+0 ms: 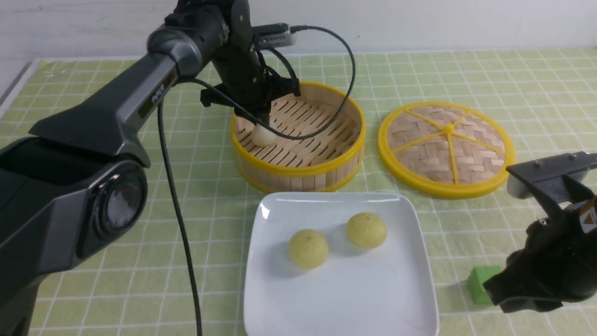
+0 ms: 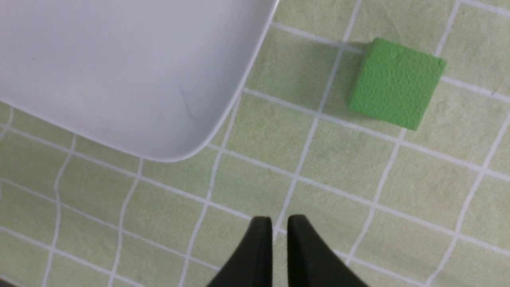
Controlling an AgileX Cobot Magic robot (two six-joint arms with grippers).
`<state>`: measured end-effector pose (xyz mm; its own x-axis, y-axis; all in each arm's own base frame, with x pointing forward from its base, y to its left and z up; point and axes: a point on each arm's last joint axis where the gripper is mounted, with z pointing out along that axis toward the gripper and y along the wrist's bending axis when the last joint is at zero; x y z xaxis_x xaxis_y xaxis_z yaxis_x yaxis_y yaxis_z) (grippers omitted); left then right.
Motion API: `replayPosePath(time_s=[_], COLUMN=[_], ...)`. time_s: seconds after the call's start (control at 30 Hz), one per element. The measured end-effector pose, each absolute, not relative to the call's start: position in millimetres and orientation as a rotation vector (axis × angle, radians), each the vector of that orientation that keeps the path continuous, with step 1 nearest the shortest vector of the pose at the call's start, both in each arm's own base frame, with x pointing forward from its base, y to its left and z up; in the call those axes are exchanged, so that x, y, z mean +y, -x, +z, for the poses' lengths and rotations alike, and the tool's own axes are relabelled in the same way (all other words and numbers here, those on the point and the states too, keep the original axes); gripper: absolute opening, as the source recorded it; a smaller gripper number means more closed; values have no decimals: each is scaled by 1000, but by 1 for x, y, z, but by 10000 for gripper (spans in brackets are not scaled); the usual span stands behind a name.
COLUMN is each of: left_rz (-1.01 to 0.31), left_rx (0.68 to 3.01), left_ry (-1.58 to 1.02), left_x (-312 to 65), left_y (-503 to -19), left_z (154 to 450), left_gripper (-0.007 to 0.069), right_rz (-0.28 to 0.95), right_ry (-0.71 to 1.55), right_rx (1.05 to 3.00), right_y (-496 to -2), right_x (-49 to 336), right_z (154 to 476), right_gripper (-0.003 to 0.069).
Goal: Put the steamed buns into the plate on the green tablecloth.
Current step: 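Carry the bun from the bamboo steamer to the plate with the left gripper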
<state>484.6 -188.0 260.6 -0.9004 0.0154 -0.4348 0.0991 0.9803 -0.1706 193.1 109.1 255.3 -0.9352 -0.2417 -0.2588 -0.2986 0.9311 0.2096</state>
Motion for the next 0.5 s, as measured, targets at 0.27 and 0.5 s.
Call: replayPosePath(time_s=[0.27, 0.5], left_rz=[-397, -389], left_rx=[2326, 2644], left_ry=[-248, -530], left_x=[-170, -212], left_y=[-403, -322], left_z=[437, 372], left_gripper=[27, 27], right_rz=[351, 300], right_ry=[434, 468], right_rx=[2837, 2704], right_y=[-194, -173], right_x=[109, 93], right_z=[259, 290], right_gripper=[90, 93])
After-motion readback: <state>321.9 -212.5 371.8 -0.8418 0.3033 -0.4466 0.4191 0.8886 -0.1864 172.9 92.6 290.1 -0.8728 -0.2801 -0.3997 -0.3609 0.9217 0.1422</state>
